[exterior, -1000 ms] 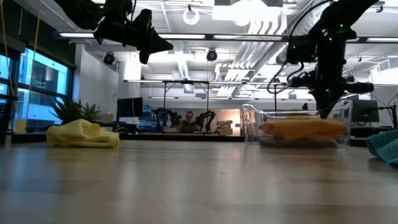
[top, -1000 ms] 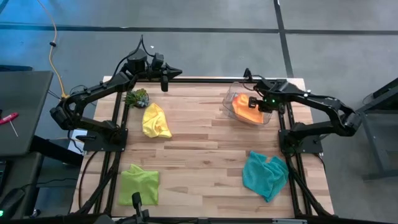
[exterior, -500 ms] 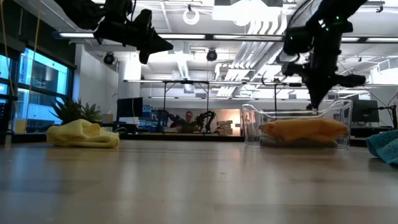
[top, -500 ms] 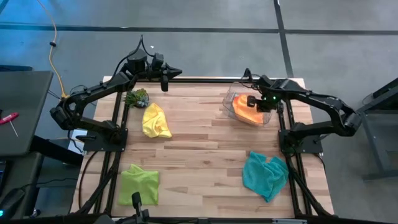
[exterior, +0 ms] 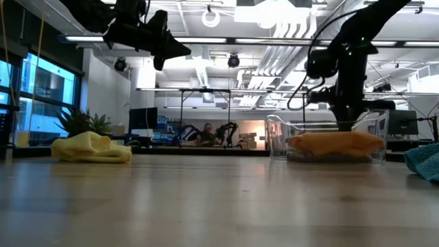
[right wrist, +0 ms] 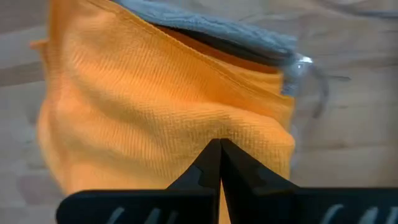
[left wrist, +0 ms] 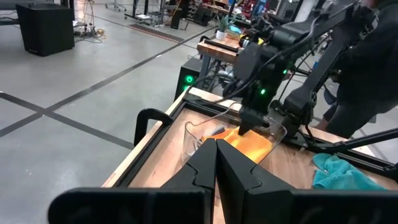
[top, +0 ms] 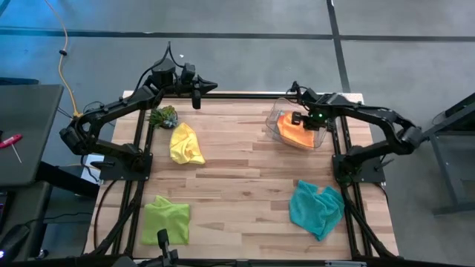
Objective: Fold microfiber towels
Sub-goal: Put the orange microfiber towel into the transparent bin, then fold the yellow microfiber towel
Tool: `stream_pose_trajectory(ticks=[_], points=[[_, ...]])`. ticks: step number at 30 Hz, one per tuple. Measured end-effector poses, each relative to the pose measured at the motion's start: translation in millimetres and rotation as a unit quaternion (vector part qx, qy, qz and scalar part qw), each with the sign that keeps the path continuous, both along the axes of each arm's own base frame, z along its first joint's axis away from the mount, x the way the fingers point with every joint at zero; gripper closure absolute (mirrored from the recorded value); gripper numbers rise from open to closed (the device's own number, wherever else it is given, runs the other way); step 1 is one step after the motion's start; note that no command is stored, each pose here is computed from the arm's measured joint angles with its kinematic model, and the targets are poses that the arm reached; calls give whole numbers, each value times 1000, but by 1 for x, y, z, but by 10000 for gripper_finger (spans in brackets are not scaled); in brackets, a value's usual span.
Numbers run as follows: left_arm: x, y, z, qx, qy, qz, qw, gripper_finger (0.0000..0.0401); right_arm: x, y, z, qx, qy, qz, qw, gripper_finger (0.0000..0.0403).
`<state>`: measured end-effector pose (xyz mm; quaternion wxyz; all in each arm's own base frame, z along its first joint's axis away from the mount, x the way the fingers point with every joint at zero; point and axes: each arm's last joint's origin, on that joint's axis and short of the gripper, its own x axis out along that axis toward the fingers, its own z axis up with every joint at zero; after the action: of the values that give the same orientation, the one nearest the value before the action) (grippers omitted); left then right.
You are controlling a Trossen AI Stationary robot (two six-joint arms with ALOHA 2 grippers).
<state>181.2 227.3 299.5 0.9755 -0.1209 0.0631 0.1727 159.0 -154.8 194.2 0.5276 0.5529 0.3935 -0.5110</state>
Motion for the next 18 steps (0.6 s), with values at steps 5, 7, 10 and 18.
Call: stream_pose_trajectory(ticks=[5, 7, 10, 18], points=[[0, 0, 0, 0, 0, 0, 1000, 401, 5, -5, -20, 29, 36, 9, 999, 403], [0, 0, 0, 0, 0, 0, 1000, 401, 6, -7, -24, 31, 44, 14, 998, 403], [0, 0, 0, 0, 0, 0, 1000, 401, 9, -10, -21, 17, 37, 22, 999, 403], [0, 0, 0, 0, 0, 0, 1000, 401, 6, -7, 39, -89, -43, 48, 994, 403]])
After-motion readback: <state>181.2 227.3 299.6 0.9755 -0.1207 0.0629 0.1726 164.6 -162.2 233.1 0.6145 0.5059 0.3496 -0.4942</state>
